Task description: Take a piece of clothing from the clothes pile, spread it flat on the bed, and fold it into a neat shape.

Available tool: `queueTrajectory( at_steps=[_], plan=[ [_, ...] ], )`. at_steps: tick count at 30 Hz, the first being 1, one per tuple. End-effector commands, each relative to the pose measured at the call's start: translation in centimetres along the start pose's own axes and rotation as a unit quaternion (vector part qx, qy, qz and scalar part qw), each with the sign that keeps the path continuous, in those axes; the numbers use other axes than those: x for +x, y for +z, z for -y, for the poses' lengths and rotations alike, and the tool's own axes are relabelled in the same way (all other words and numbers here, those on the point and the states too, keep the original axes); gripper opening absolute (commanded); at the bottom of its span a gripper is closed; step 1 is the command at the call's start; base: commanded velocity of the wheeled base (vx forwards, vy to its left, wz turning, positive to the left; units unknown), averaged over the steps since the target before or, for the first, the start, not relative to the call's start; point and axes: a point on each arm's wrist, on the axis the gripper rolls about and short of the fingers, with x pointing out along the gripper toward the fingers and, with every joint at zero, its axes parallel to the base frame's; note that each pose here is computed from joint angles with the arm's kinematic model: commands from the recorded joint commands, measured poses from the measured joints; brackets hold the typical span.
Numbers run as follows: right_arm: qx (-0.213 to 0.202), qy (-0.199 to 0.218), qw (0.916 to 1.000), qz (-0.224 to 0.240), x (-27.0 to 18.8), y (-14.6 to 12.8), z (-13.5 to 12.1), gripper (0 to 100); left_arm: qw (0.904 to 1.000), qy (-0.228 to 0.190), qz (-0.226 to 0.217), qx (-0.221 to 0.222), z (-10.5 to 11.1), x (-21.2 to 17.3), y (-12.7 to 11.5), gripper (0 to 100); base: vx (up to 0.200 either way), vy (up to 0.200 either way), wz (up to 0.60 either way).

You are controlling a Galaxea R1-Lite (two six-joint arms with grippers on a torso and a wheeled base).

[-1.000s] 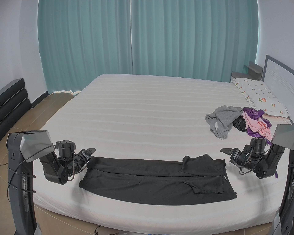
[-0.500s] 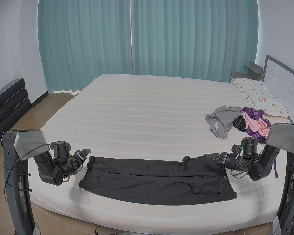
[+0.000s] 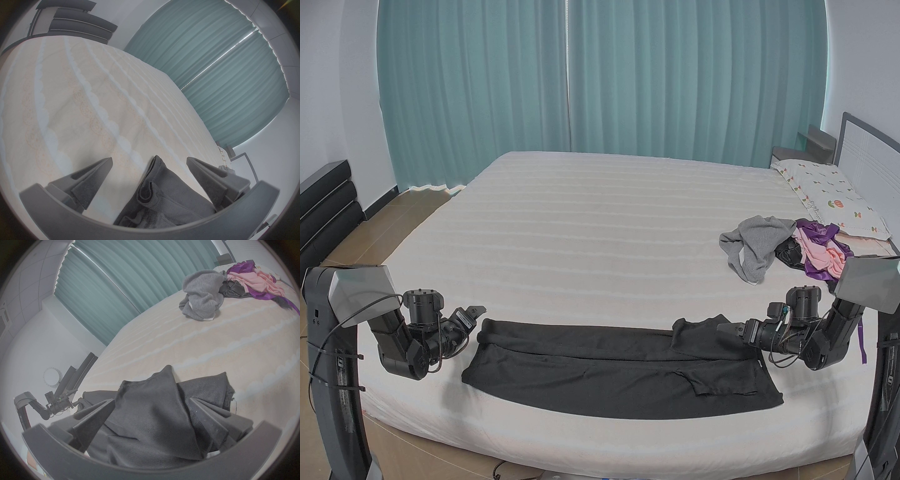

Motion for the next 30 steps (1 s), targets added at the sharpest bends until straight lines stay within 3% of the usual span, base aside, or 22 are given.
queueTrajectory(
  at_steps=[1,5,6,30],
  plan=[
    [0.002,-0.003,1.0,-0.008,0.6,-0.5,0.5,100,1.0,0.0,0.001,0.0,0.0,0.0,0.0,100,0.0,0.0,0.0],
    [0.001,-0.004,1.0,-0.006,1.1,-0.5,0.8,100,1.0,0.0,0.0,0.0,0.0,0.0,0.0,100,0.0,0.0,0.0],
    [0.001,-0.004,1.0,-0.006,1.1,-0.5,0.8,0,1.0,0.0,0.0,0.0,0.0,0.0,0.0,100,0.0,0.0,0.0],
    [0.01,-0.021,0.9997,0.004,-2.9,-0.1,0.9,0,1.0,0.0,0.0,0.0,0.0,0.0,0.0,100,0.0,0.0,0.0]
  ],
)
